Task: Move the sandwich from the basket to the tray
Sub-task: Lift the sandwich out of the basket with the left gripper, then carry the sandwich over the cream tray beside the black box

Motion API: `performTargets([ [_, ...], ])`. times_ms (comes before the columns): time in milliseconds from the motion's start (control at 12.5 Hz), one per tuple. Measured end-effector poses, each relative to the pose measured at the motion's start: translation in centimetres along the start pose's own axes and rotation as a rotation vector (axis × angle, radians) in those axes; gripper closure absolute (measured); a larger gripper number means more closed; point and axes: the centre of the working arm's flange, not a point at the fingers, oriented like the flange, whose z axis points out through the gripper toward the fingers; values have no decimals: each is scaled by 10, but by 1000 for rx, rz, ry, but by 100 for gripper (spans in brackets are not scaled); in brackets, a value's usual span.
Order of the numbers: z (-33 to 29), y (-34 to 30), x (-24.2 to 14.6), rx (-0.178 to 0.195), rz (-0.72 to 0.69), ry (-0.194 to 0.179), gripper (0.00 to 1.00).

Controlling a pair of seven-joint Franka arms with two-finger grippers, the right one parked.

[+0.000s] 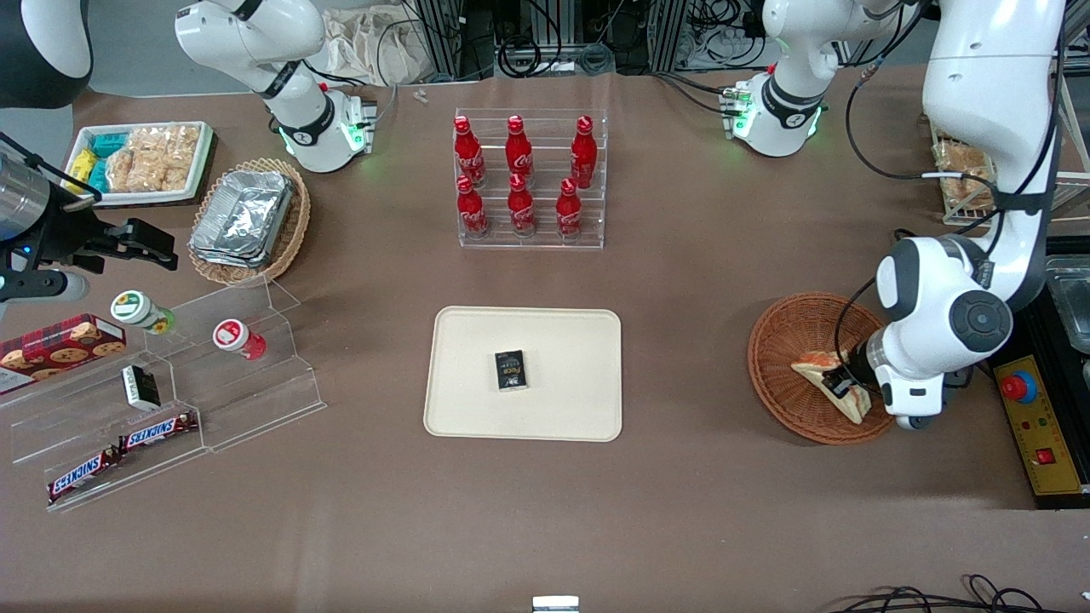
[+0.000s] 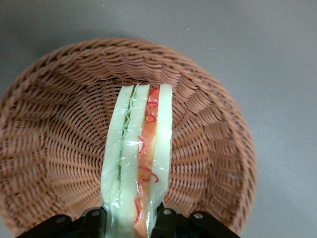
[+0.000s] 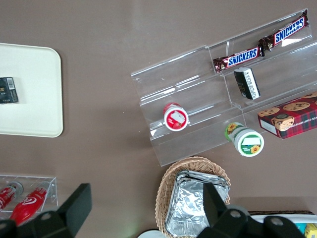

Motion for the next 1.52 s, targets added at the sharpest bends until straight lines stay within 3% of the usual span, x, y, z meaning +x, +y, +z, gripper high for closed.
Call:
performTargets([
  [160,-46,13,-3,22,18,-19,78],
  [320,-106,43,-20,31,71,-33,81],
  [480,-158,85,-55,1,206,-19,81],
  [640,-171,128,-104,-25,361,-13,81],
  [880,-135,193,-177,-13,523,-42,81],
  [1120,-67,246,-238,36,648,-40,81],
  [1520,14,287,-286,-25,716,-20,81],
])
